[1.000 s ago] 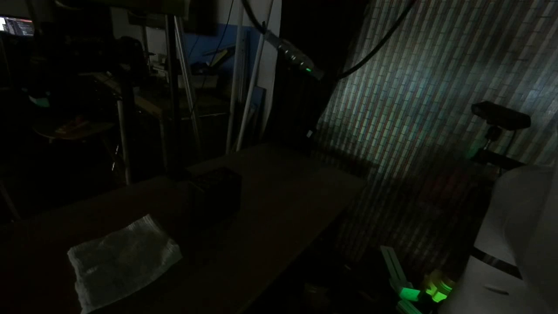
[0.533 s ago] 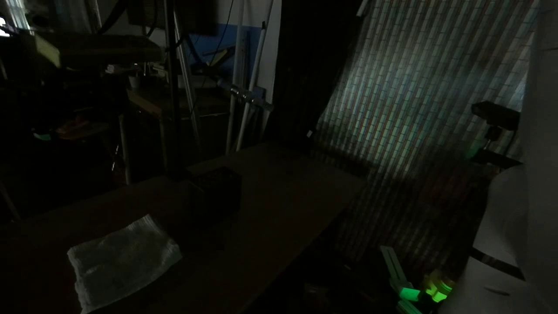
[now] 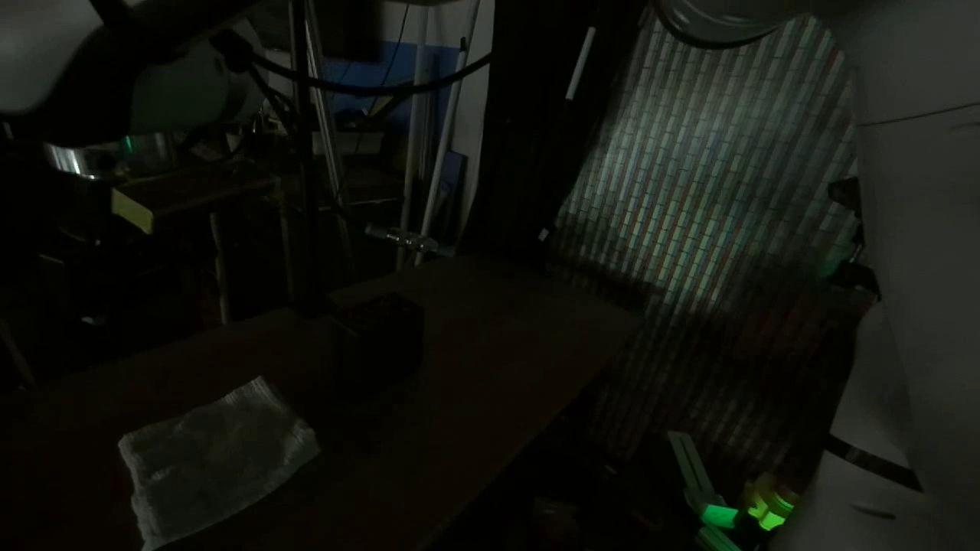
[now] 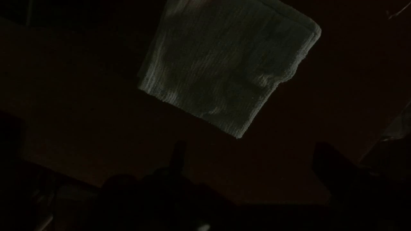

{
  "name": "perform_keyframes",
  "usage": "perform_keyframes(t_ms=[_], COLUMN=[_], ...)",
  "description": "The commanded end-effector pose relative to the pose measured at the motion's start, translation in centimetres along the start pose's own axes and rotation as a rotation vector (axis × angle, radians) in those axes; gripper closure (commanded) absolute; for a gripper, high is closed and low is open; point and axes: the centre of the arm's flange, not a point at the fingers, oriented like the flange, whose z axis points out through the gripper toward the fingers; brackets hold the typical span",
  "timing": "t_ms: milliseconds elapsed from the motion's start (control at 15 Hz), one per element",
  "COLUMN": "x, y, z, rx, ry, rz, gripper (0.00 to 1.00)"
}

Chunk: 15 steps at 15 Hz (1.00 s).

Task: Put the towel in the box then remove the towel and fold it.

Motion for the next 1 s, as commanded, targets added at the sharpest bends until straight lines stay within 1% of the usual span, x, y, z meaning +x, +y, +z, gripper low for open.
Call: perform_keyframes(t_ms=[0,467,733,933], x=[0.1,-1.4,-1.8,-2.1], y=[0.5,0.8,1.6,2.4], z=[2.7,10.9,16.0,19.2], rx=[0.024,0.056,0.066,0.072], ry=[0.015,-0.036,-0.045,-0.051], rz=[-0.041,-0.058,-0.06,-0.053], gripper=[0.0,0.0,0.0,0.0])
